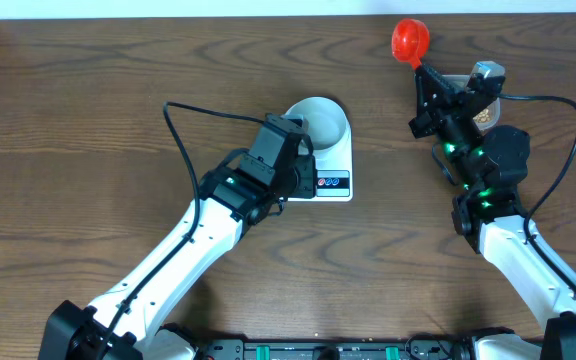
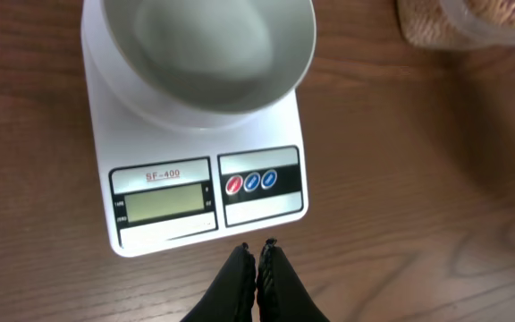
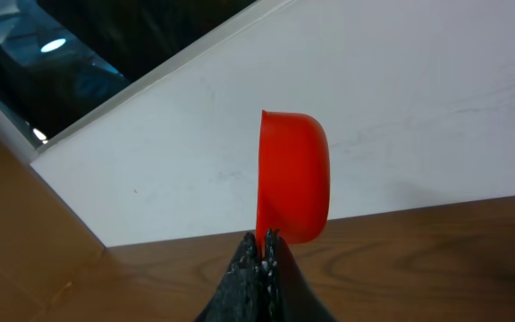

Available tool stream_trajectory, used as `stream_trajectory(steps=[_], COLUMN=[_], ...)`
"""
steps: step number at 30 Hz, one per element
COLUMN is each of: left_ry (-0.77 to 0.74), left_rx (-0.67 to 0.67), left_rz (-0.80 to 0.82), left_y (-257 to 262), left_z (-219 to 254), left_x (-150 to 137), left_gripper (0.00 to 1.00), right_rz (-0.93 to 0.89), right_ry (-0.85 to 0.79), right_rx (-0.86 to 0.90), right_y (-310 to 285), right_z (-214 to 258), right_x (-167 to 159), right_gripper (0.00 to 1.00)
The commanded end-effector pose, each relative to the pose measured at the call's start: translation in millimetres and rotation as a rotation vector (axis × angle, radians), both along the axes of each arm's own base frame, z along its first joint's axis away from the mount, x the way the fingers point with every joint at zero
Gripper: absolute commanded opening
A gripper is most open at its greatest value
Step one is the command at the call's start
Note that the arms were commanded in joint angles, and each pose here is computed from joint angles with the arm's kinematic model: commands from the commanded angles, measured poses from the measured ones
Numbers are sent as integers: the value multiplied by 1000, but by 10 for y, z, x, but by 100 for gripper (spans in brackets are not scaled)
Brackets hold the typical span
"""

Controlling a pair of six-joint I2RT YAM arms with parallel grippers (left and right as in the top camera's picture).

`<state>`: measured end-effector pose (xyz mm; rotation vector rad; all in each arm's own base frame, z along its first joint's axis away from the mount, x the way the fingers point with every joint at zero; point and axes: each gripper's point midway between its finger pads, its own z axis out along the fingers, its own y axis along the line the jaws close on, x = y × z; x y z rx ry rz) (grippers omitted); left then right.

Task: Scoop item into bowl and weigh 50g on scale
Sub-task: 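Move the left gripper over the scale's buttons while right holds scoop up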

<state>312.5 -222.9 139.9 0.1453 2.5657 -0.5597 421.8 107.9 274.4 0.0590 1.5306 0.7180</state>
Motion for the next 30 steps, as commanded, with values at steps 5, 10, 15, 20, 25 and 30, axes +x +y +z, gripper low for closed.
stream_trajectory(steps=[5,10,15,20,25,30], left_ry=[-60,-17,31,47,24,23], left_rx=[101,192,231,242,278,278], left_rz=[-135,-230,-248,-249,-222,-221], left_y=[-200,-350,-434,-433,-369,-370], left_z=[41,-156,-379,-460,-459,-458], left_x=[-31,-28,65,67,126,128], left_gripper=[8,7,7,7,7,7], right_rz=[-21,-21,-21,-21,-21,-21], right_ry=[-31,-31,-30,-26,-25,-2], right_rx=[-12,-12,-12,-13,-13,-17], right_y=[-47,-46,-46,-46,-45,-45], right_z=[100,100,97,89,86,29], right_x=[34,34,34,35,35,41], right_gripper=[1,1,1,1,1,1])
